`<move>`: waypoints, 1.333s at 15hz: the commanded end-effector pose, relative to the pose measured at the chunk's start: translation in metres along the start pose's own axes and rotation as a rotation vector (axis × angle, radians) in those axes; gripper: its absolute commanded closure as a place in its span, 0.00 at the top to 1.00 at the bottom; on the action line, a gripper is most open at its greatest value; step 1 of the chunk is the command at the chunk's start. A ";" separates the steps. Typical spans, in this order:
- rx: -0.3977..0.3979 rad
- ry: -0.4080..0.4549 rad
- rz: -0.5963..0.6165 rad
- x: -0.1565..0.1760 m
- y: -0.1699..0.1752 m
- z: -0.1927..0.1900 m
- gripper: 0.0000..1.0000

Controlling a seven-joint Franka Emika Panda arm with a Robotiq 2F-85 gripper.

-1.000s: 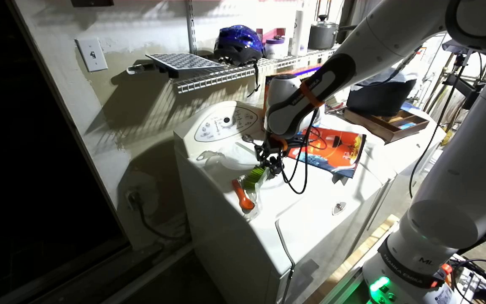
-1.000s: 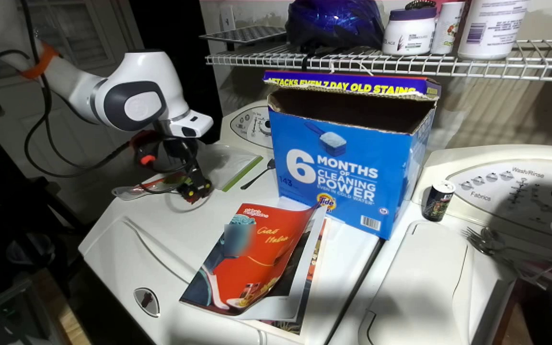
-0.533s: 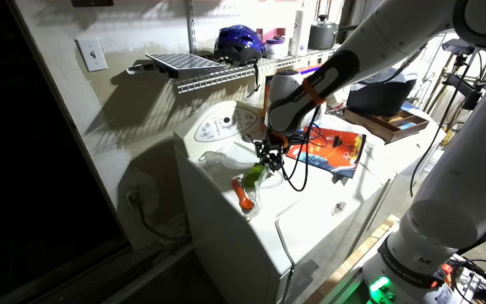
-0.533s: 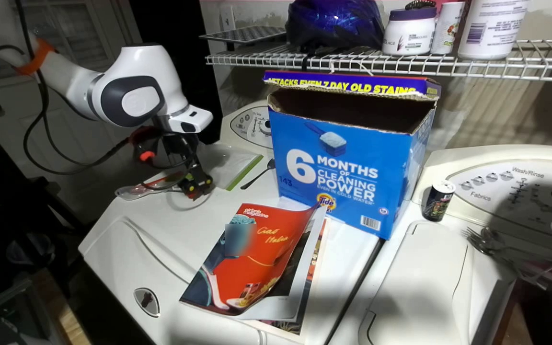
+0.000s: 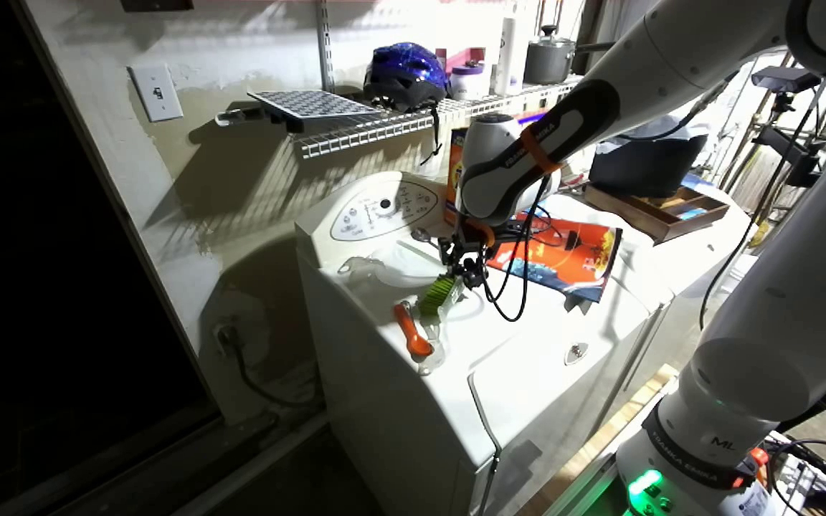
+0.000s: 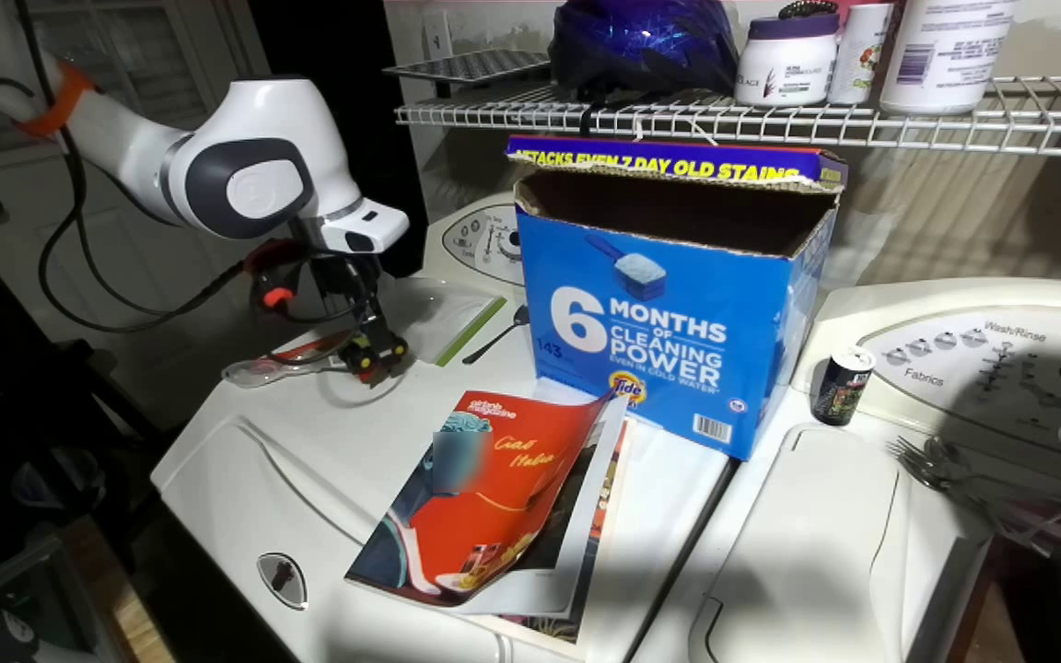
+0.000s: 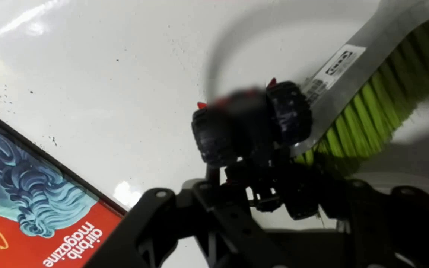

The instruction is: Place the toy car upright.

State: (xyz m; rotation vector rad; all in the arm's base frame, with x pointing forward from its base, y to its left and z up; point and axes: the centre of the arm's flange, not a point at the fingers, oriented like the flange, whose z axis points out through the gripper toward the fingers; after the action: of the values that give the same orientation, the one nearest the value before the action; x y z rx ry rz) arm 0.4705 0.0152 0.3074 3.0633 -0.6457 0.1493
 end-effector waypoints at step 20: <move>-0.037 -0.043 0.106 -0.001 0.019 0.006 1.00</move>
State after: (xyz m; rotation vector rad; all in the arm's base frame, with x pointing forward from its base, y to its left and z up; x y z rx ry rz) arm 0.4631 0.0015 0.2936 3.0158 -0.8609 0.0758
